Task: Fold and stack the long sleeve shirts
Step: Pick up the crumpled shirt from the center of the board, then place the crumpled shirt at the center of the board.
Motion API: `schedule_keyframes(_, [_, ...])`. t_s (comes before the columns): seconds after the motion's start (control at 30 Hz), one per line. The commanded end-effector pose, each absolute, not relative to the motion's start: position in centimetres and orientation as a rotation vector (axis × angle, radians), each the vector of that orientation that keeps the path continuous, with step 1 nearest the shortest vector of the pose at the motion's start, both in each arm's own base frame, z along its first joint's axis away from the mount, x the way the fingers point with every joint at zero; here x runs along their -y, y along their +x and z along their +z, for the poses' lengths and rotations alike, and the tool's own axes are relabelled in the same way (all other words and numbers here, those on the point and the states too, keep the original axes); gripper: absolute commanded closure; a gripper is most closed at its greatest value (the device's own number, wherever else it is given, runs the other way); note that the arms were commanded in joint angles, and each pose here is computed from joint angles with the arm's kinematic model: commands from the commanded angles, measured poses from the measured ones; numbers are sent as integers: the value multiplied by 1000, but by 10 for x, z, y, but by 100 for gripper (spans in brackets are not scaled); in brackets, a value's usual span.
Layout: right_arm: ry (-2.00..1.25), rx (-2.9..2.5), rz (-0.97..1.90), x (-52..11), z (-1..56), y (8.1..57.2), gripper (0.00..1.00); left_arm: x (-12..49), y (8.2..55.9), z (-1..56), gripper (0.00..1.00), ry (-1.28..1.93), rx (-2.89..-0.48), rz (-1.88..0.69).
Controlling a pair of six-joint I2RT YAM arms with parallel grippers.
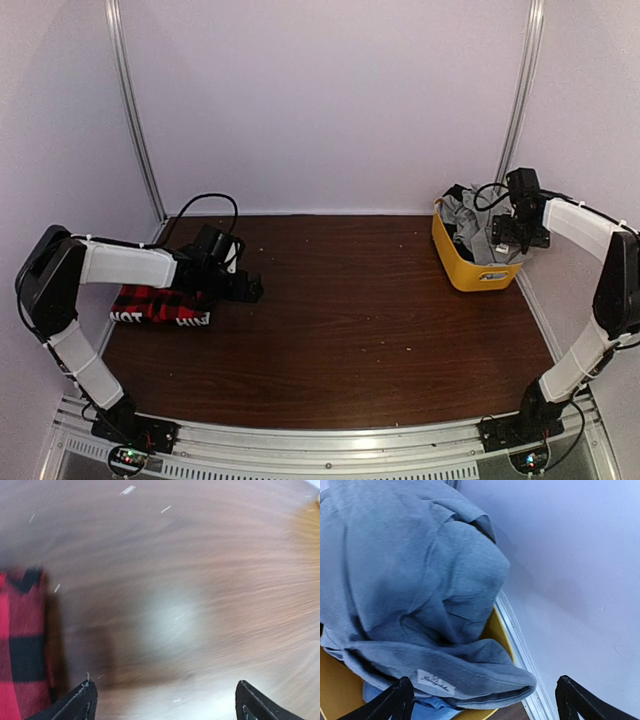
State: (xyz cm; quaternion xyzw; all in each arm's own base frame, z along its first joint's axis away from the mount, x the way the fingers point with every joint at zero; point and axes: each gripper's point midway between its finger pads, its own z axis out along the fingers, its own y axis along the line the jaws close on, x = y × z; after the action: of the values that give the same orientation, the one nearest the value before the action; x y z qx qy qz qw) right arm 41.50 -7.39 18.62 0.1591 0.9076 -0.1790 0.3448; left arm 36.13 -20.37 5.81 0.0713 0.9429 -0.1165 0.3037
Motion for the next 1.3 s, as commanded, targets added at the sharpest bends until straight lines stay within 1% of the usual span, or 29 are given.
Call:
schedule_keyframes(0.0, [487,-2395,-572,106,172,403,0,238,377,103,2,287,-2370,-429])
schedule_keyframes(0.13, [504,-2428,-538,114,156,418,2,250,373,115,2,334,-2351,-474])
schedule_keyframes(0.17, [498,-2440,-505,113,151,422,5,250,373,116,2,336,-2351,-472])
schedule_keyframes(0.2, [493,-2444,-475,112,146,427,13,249,373,116,2,339,-2352,-468])
schedule_keyframes(0.23, [478,-2444,-448,109,144,432,25,249,373,118,2,338,-2349,-466])
schedule_keyframes(0.27, [459,-2453,-414,105,144,437,41,249,373,120,2,340,-2345,-466])
schedule_keyframes(0.33, [410,-2426,-335,90,160,444,77,247,372,127,2,335,-2335,-462])
schedule_keyframes(0.37, [382,-2358,-301,80,187,445,98,247,372,130,2,334,-2327,-462])
schedule_keyframes(0.4, [358,-2291,-275,70,214,444,100,246,371,135,2,332,-2317,-467])
schedule_keyframes(0.5, [291,-2061,-151,41,314,434,100,240,371,153,2,309,-2272,-448])
schedule_keyframes(0.57, [204,-1907,54,11,387,424,100,239,370,161,2,304,-2253,-454])
schedule_keyframes(0.6, [129,-1804,215,-13,434,415,100,239,370,165,2,303,-2244,-459])
schedule_keyframes(0.67, [9,-1651,447,-52,498,393,100,238,370,172,2,297,-2227,-463])
schedule_keyframes(0.7, [-60,-1591,558,-74,522,380,100,238,370,177,2,294,-2217,-465])
schedule_keyframes(0.77, [-129,-1507,668,-96,557,361,100,237,370,185,2,289,-2200,-465])
schedule_keyframes(0.87, [-158,-1479,722,-106,572,349,100,235,368,192,3,284,-2190,-467])
schedule_keyframes(0.97, [-234,-1503,877,-133,557,345,100,229,365,199,2,266,-2176,-451])
schedule_keyframes(1.07, [-363,-1514,1073,-187,537,335,100,222,364,210,2,239,-2149,-432])
schedule_keyframes(1.13, [-461,-1503,1177,-228,537,321,100,217,363,219,3,222,-2127,-425])
schedule_keyframes(1.17, [-530,-1475,1253,-252,542,308,100,215,362,222,2,208,-2118,-421])
schedule_keyframes(1.27, [-674,-1341,1500,-299,570,269,100,213,357,239,2,196,-2065,-455])
